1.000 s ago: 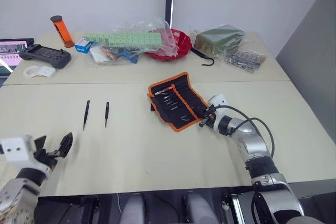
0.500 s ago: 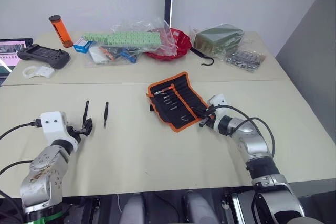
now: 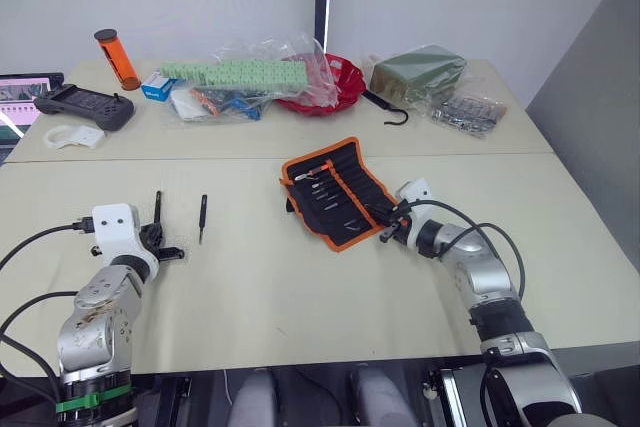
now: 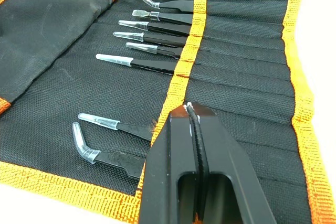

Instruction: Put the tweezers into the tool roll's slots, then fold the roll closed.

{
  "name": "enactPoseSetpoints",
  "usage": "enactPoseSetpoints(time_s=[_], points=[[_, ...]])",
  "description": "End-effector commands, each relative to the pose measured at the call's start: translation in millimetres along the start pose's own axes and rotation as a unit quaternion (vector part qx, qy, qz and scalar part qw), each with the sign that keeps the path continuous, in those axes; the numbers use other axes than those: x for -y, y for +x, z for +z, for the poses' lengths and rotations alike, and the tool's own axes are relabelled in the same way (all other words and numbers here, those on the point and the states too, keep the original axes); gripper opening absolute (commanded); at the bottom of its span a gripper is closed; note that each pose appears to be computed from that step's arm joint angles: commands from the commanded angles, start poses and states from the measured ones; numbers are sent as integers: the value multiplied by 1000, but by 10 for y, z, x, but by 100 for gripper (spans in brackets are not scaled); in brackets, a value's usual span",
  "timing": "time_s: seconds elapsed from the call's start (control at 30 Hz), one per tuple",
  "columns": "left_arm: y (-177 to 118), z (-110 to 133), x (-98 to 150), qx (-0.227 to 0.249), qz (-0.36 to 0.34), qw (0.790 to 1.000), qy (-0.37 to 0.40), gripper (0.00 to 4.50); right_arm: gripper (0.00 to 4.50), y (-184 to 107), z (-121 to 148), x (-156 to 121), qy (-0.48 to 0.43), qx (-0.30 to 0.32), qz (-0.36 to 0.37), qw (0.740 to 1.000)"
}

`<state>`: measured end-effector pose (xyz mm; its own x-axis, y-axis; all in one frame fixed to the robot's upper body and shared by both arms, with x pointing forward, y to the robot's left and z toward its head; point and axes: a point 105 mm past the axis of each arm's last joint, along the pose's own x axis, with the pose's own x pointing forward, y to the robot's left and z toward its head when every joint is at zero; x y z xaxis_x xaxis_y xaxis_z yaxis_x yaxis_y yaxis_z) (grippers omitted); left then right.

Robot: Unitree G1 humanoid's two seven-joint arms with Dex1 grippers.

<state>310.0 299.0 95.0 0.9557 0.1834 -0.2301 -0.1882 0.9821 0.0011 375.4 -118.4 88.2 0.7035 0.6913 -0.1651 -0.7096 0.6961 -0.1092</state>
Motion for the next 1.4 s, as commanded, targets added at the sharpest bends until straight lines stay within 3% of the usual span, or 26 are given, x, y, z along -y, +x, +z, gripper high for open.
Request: enactPoseSetpoints(time_s=[0.03,0.2,0.37,0.47,0.53,0.67,0.77,0.9,1.0,1.2,1.4], points=[[4,195,-15,38,-3,999,5,2,0,17,-33,-65,-4,-12,13,1000],[-32,432,49,64,-39,997,28,2,0,2,-33,-59,-5,-12,10,1000],[-110,782,456,96,-146,983,56,2,0,-2,-35,-66,-3,-12,8,1000],[-229,1048,879,115,-263,955,77,2,0,-1,-45,-79,-7,-14,6,1000],[-317,1113,1134,102,-331,932,109,2,0,1,-48,-90,-6,-13,5,1000],[-340,1224,1477,94,-374,904,185,2,0,-17,-60,-102,-7,-13,-2,1000],[-299,1248,1738,52,-406,890,200,2,0,-45,-76,-97,-6,-13,-9,1000],[-356,1235,2075,4,-490,844,217,2,0,-87,-93,-76,-5,-14,-22,1000],[-311,1130,2150,-41,-514,821,246,2,0,-98,-82,-80,-3,-10,-29,1000],[-246,957,2392,-87,-538,774,323,2,0,-119,-89,-114,0,-8,-37,999],[-175,833,2579,-108,-536,763,345,2,0,-164,-89,-109,2,-4,-54,999]])
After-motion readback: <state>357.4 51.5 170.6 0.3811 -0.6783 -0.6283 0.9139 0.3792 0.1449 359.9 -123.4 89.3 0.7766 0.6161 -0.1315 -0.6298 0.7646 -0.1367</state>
